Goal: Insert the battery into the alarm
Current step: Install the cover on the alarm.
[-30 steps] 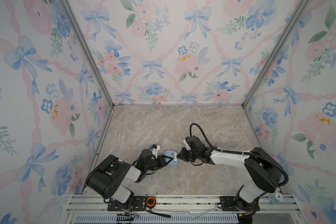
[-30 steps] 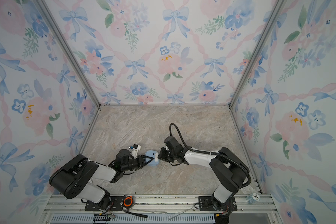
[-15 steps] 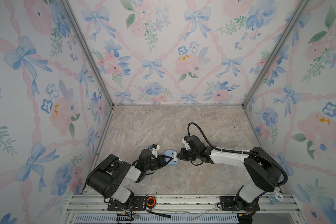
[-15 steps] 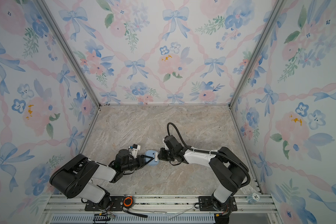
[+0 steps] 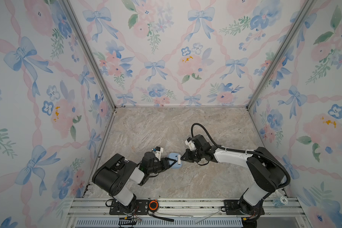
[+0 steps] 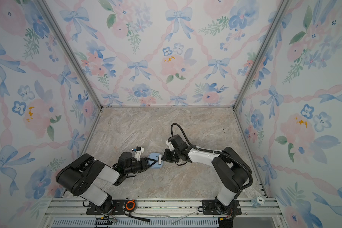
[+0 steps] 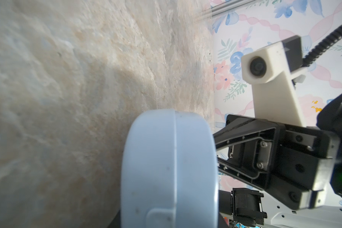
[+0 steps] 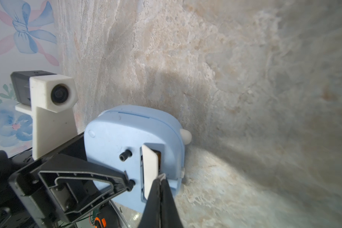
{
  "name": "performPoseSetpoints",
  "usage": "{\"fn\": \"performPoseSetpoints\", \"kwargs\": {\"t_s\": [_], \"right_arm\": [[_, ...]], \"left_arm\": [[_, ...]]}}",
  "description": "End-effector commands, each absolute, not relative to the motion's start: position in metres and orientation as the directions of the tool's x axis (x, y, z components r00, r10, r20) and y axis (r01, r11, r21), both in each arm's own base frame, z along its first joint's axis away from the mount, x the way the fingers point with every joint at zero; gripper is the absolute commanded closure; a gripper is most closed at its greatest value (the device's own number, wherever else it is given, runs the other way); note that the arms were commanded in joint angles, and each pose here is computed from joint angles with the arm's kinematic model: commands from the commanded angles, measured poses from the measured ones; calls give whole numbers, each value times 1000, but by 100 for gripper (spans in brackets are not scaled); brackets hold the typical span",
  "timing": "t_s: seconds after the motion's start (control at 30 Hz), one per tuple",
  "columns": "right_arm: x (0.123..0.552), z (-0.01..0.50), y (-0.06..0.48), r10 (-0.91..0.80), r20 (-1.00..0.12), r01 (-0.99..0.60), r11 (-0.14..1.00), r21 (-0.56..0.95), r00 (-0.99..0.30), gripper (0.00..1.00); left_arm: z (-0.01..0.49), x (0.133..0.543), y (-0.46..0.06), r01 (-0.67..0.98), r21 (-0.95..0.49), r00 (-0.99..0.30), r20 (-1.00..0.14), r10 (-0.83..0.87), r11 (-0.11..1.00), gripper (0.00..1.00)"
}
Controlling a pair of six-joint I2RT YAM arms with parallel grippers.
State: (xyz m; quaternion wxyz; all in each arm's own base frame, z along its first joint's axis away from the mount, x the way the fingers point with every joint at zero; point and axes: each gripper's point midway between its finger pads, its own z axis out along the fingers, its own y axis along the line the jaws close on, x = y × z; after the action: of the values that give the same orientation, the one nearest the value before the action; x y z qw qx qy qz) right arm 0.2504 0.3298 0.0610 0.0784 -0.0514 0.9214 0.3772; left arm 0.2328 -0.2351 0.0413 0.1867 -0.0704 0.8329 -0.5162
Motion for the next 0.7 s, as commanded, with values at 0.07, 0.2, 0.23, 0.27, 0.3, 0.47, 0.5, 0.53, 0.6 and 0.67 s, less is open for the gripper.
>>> {"fn": "performPoseSetpoints", "kwargs": {"t_s": [0.07, 0.2, 0.23, 0.27, 0.3, 0.47, 0.5, 0.53, 0.6, 0.67], "right_arm": [[235, 30, 325, -61, -58, -84, 725, 684, -996, 100], [237, 29, 317, -67, -51, -84, 730, 678, -996, 100], [236, 30, 317, -74, -52, -89, 729, 678, -996, 100], [235, 30, 316, -80, -49, -92, 731, 676, -996, 100], [233, 29, 315, -83, -48, -94, 731, 675, -995, 100], [230, 39, 313, -80, -63, -101, 718, 689, -995, 100], [230, 45, 314, -78, -78, -110, 705, 700, -994, 100], [230, 49, 314, -75, -94, -120, 697, 707, -993, 100], [231, 52, 314, -63, -113, -125, 684, 719, -992, 100], [231, 52, 314, -46, -115, -116, 677, 727, -992, 100]], "left_arm": [[-16, 179, -228, -13, -812, -985, -91, -148, 583, 100], [-18, 178, -228, -18, -812, -986, -83, -147, 583, 100], [-17, 178, -228, -14, -812, -986, -86, -145, 583, 100], [-17, 178, -227, -16, -813, -985, -87, -149, 582, 100], [-17, 178, -227, -17, -813, -985, -85, -148, 582, 100], [-18, 179, -226, -24, -812, -985, -82, -154, 584, 100], [-19, 179, -226, -20, -811, -985, -84, -151, 584, 100], [-19, 180, -226, -10, -809, -985, -94, -146, 587, 100], [-22, 181, -224, -7, -802, -984, -99, -145, 597, 100], [-25, 180, -224, -18, -809, -986, -84, -146, 587, 100]]}}
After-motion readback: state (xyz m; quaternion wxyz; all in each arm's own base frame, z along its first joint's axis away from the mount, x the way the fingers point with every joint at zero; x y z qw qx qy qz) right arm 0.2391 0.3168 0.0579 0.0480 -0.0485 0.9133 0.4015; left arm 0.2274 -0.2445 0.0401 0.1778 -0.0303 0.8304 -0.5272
